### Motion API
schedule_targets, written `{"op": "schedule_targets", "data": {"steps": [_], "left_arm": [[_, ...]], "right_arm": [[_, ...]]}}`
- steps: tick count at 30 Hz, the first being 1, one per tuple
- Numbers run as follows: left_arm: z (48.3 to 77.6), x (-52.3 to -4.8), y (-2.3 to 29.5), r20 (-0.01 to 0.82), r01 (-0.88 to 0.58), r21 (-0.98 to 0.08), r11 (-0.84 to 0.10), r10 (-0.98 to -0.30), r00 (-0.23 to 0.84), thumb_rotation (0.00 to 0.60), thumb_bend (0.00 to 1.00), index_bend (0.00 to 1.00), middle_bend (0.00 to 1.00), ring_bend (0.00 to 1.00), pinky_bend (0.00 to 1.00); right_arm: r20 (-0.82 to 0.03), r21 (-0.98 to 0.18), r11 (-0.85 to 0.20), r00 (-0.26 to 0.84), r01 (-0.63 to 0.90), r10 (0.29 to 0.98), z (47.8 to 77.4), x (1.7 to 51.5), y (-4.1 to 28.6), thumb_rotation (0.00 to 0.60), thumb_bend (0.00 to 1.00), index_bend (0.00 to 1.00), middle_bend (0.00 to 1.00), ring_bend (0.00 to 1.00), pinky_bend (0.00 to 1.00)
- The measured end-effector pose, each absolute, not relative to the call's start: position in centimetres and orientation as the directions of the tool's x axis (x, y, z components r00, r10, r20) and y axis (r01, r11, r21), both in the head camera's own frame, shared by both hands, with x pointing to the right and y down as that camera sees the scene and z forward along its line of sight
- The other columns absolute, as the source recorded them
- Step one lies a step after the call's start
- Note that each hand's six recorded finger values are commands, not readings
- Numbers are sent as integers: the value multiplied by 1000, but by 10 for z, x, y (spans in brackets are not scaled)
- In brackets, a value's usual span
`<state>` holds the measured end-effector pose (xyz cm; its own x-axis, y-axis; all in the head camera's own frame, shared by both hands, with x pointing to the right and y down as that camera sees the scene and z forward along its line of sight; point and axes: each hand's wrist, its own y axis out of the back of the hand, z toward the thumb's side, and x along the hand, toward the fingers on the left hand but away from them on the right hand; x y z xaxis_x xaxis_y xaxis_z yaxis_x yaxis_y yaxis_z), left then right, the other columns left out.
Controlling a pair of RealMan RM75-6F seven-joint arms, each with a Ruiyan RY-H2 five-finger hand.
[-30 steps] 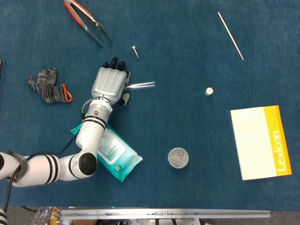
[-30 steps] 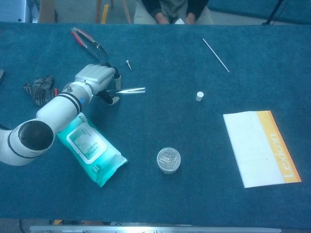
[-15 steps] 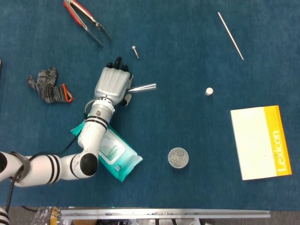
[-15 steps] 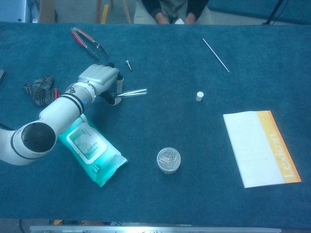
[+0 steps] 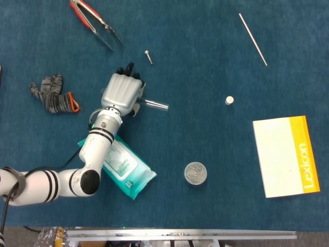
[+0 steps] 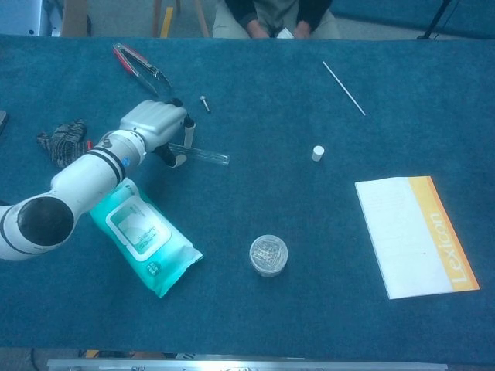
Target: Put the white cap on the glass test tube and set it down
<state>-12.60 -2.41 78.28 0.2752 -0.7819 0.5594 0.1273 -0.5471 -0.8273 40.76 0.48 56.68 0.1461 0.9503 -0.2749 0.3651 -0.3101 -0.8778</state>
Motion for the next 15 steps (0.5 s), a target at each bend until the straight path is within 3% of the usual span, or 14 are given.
{"op": "schedule_targets", "data": {"steps": [8,15], "left_arm": [[779,-136,-27,550,101,-832,-545,-790,271,600,328,561,284,60,170],[763,-148,-26,539,26,-832,-554,-796,275,600,328,568,357,197,292]], "right_arm": [[-273,-877,-309,149,367,951,566,407,6,600,303,262,177,23,174],[-287,-878,-332,177,346,942,569,400,4,600,304,291,177,23,174]]}}
